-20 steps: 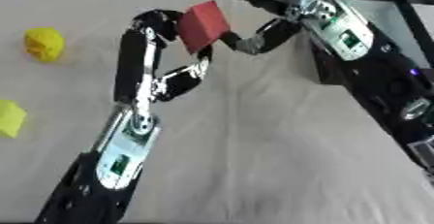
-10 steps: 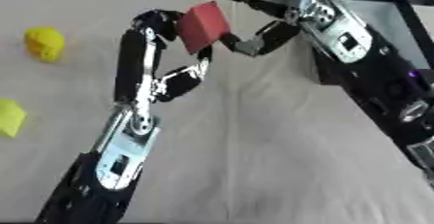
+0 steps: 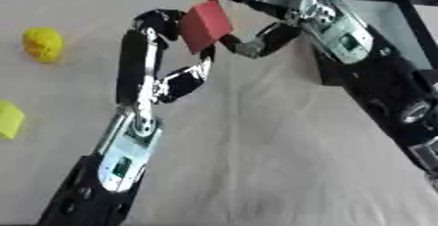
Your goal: Pick up the objects with one hand, pass them to the other hand, and then place them into the box on the other side of the table.
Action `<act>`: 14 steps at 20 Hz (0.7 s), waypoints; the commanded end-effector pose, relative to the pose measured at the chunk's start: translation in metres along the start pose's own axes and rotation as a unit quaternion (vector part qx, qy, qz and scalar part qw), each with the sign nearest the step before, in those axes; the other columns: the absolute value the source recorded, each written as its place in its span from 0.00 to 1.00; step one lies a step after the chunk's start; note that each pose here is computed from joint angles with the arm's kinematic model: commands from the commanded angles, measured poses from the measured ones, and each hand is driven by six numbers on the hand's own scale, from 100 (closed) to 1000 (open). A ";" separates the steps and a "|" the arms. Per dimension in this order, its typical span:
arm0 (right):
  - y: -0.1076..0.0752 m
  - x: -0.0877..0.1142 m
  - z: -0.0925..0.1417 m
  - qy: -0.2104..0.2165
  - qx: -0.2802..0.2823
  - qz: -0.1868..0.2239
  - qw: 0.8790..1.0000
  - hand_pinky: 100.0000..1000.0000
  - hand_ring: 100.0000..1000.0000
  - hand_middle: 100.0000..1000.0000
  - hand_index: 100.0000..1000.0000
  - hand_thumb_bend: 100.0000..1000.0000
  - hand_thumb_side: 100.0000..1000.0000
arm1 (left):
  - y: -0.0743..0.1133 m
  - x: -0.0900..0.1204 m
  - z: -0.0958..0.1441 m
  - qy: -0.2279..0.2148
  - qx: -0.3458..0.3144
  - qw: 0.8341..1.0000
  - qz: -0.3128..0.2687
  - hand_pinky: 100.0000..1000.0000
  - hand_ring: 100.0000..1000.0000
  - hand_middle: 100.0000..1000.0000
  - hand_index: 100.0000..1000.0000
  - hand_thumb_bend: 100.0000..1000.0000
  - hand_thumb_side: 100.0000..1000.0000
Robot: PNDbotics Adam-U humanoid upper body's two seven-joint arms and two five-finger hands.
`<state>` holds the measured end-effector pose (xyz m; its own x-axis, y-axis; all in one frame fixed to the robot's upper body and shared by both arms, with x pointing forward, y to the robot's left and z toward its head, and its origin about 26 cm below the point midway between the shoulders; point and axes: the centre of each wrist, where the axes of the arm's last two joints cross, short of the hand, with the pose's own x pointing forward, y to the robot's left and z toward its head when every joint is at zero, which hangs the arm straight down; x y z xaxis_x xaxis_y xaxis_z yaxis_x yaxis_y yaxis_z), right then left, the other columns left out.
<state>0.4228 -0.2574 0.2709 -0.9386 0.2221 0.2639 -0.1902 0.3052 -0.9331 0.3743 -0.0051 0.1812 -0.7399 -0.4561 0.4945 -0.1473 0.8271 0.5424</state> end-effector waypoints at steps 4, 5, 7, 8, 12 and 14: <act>-0.009 0.003 0.000 -0.105 0.141 0.107 0.978 1.00 1.00 1.00 0.98 0.00 0.03 | -0.003 0.017 -0.006 -0.032 -0.003 0.999 0.011 0.40 0.44 0.40 0.35 0.00 0.00; -0.009 0.003 0.000 -0.105 0.140 0.105 0.979 1.00 1.00 1.00 0.97 0.00 0.03 | -0.003 0.017 -0.006 -0.032 -0.003 0.999 0.011 0.40 0.44 0.40 0.35 0.00 0.00; -0.009 0.002 0.000 -0.104 0.137 0.099 0.980 1.00 1.00 0.98 0.96 0.00 0.01 | -0.003 0.017 -0.006 -0.032 -0.004 0.999 0.010 0.40 0.44 0.40 0.35 0.00 0.00; -0.009 0.003 0.000 -0.104 0.136 0.097 0.981 1.00 1.00 0.98 0.95 0.00 0.01 | -0.003 0.017 -0.006 -0.032 -0.004 0.999 0.010 0.40 0.44 0.40 0.35 0.00 0.00; -0.008 0.003 -0.001 -0.103 0.137 0.093 0.981 1.00 1.00 0.94 0.93 0.00 0.00 | -0.004 0.017 -0.006 -0.035 -0.006 0.999 0.008 0.40 0.44 0.40 0.35 0.00 0.00; -0.007 0.003 -0.002 -0.105 0.137 0.091 0.981 1.00 1.00 0.91 0.89 0.00 0.00 | -0.005 0.018 -0.006 -0.037 -0.008 0.999 0.006 0.40 0.44 0.40 0.36 0.00 0.00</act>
<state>0.4229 -0.2570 0.2704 -0.9328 0.2151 0.2891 -0.2173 0.3045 -0.9274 0.3732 -0.0066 0.1805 -0.7520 -0.4529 0.4789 -0.1413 0.8204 0.5540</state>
